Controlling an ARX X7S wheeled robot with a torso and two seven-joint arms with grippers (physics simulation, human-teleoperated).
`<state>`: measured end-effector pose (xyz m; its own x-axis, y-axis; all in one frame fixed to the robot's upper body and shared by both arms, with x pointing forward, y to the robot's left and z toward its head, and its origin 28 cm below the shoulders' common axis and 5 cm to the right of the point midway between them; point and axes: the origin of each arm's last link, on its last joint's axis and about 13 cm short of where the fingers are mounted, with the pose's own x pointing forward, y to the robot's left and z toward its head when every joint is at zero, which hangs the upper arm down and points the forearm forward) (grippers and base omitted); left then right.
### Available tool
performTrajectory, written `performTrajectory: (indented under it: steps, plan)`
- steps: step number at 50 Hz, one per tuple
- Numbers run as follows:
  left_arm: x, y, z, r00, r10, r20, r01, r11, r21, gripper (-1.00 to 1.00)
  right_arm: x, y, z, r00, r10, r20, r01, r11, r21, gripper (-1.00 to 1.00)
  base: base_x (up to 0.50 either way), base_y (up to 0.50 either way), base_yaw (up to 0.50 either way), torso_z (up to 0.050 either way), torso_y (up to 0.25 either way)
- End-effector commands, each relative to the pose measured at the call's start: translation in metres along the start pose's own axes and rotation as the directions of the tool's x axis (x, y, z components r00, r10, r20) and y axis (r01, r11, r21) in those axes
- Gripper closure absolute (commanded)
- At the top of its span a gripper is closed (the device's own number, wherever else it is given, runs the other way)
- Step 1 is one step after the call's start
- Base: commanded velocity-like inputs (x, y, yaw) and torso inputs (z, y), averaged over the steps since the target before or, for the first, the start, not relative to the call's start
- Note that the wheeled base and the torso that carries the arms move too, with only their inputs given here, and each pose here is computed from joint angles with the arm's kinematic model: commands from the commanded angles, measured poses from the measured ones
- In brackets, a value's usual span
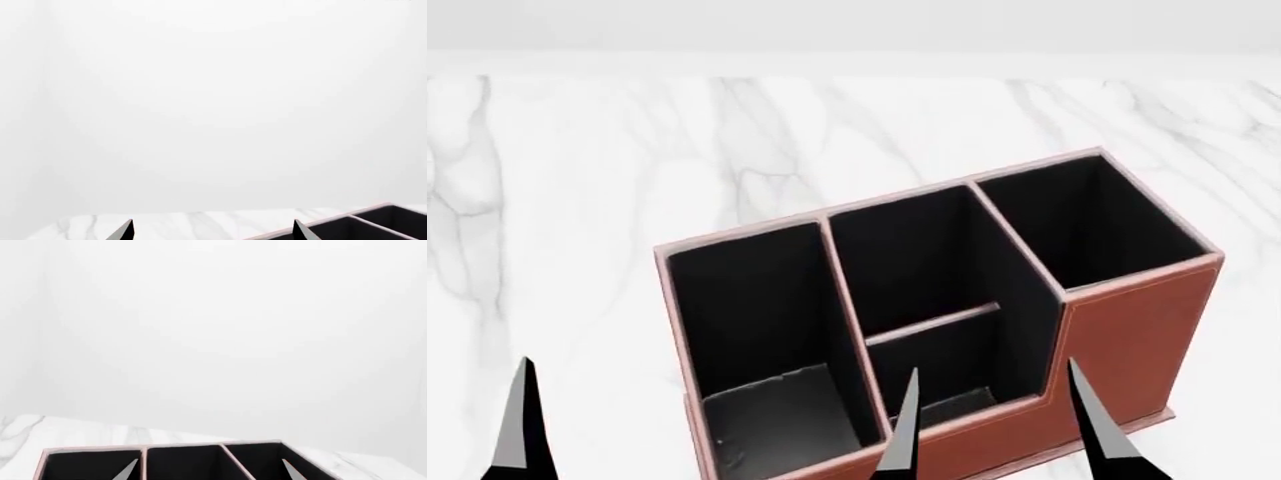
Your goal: Pick up the book and place it in the left compartment of the caddy.
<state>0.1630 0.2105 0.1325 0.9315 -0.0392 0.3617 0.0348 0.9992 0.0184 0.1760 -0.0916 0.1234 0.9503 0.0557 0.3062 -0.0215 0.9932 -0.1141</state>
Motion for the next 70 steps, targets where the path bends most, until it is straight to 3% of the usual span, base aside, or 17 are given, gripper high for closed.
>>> performTrajectory:
  steps: [1, 36, 40, 42, 45, 51, 54, 56, 60, 61, 62, 63, 66, 70]
  plan:
    - [0.0, 0.0, 0.001, 1.0, -0.009, -0.001, 0.009, 1.0, -0.015, -1.0, 0.0, 0.0, 0.0, 1.0, 0.001, -0.001, -0.001, 1.0, 0.001, -1.0, 0.0, 0.0, 0.0, 0.05, 0.0]
    - [0.001, 0.001, 0.001, 1.0, 0.008, 0.0, -0.008, 1.0, -0.011, -1.0, -0.001, -0.001, 0.007, 1.0, -0.001, 0.017, 0.001, 1.0, 0.002, -1.0, 0.0, 0.0, 0.0, 0.047, -0.124]
    - [0.002, 0.002, 0.001, 1.0, 0.026, 0.003, -0.026, 0.999, -0.025, -1.0, -0.001, -0.001, 0.008, 1.0, -0.005, 0.023, 0.005, 1.0, 0.017, -1.0, 0.0, 0.0, 0.0, 0.011, -0.037]
    - [0.002, 0.001, -0.002, 1.0, 0.02, -0.005, -0.02, 0.999, -0.031, -1.0, 0.001, 0.0, 0.01, 0.999, 0.014, 0.046, -0.018, 0.996, 0.085, -1.0, 0.0, 0.0, 0.0, 0.0, 0.0]
    - [0.001, 0.0, -0.002, 1.0, 0.019, -0.013, -0.02, 0.999, -0.044, -1.0, 0.002, 0.0, 0.01, 0.999, -0.012, 0.044, 0.007, 0.995, 0.101, -1.0, 0.0, 0.0, 0.0, 0.0, 0.0]
    - [0.002, 0.001, -0.005, 0.999, 0.031, -0.03, -0.033, 0.997, -0.064, -1.0, 0.013, -0.003, 0.017, 0.983, -0.179, 0.026, 0.179, 0.984, 0.023, -1.0, 0.0, 0.0, 0.0, 0.0, 0.0]
    - [0.002, 0.001, -0.004, 0.999, 0.027, -0.029, -0.029, 0.997, -0.07, -1.0, 0.022, -0.003, 0.028, 0.971, -0.238, 0.012, 0.237, 0.971, 0.026, -1.0, 0.0, 0.0, 0.0, 0.0, 0.0]
    - [0.002, 0.001, -0.004, 0.999, 0.025, -0.032, -0.027, 0.997, -0.076, -1.0, 0.033, -0.005, 0.033, 0.937, -0.345, -0.058, 0.347, 0.938, 0.014, -1.0, 0.0, 0.0, 0.0, 0.0, 0.0]
    - [0.002, 0.002, -0.005, 0.999, 0.026, -0.036, -0.029, 0.996, -0.085, -1.0, 0.038, -0.007, 0.041, 0.918, -0.393, -0.057, 0.394, 0.919, 0.009, -1.0, 0.0, 0.0, 0.0, 0.0, 0.0]
    - [0.002, 0.002, -0.003, 0.999, 0.022, -0.035, -0.026, 0.994, -0.104, -1.0, 0.07, -0.01, 0.042, 0.793, -0.601, -0.098, 0.605, 0.796, 0.012, -1.0, 0.0, 0.0, 0.0, 0.0, 0.0]
    - [0.002, 0.002, -0.002, 0.999, 0.022, -0.035, -0.025, 0.994, -0.105, -1.0, 0.082, -0.012, 0.056, 0.789, -0.612, -0.042, 0.614, 0.788, 0.048, -1.0, 0.0, 0.0, 0.0, 0.0, 0.0]
    - [0.002, 0.002, -0.003, 0.999, 0.022, -0.035, -0.025, 0.994, -0.106, -1.0, 0.083, -0.012, 0.057, 0.789, -0.613, -0.032, 0.614, 0.789, 0.033, -1.0, 0.0, 0.0, 0.0, 0.0, 0.0]
    - [0.002, 0.002, -0.002, 0.999, 0.021, -0.035, -0.025, 0.994, -0.108, -1.0, 0.086, -0.013, 0.06, 0.727, -0.684, -0.055, 0.687, 0.725, 0.055, -1.0, 0.0, 0.0, 0.0, 0.0, 0.0]
    - [0.002, 0.003, -0.002, 0.999, 0.022, -0.033, -0.025, 0.994, -0.109, -1.0, 0.088, -0.016, 0.059, 0.687, -0.724, -0.062, 0.727, 0.683, 0.075, -1.0, 0.0, 0.0, 0.0, 0.0, 0.0]
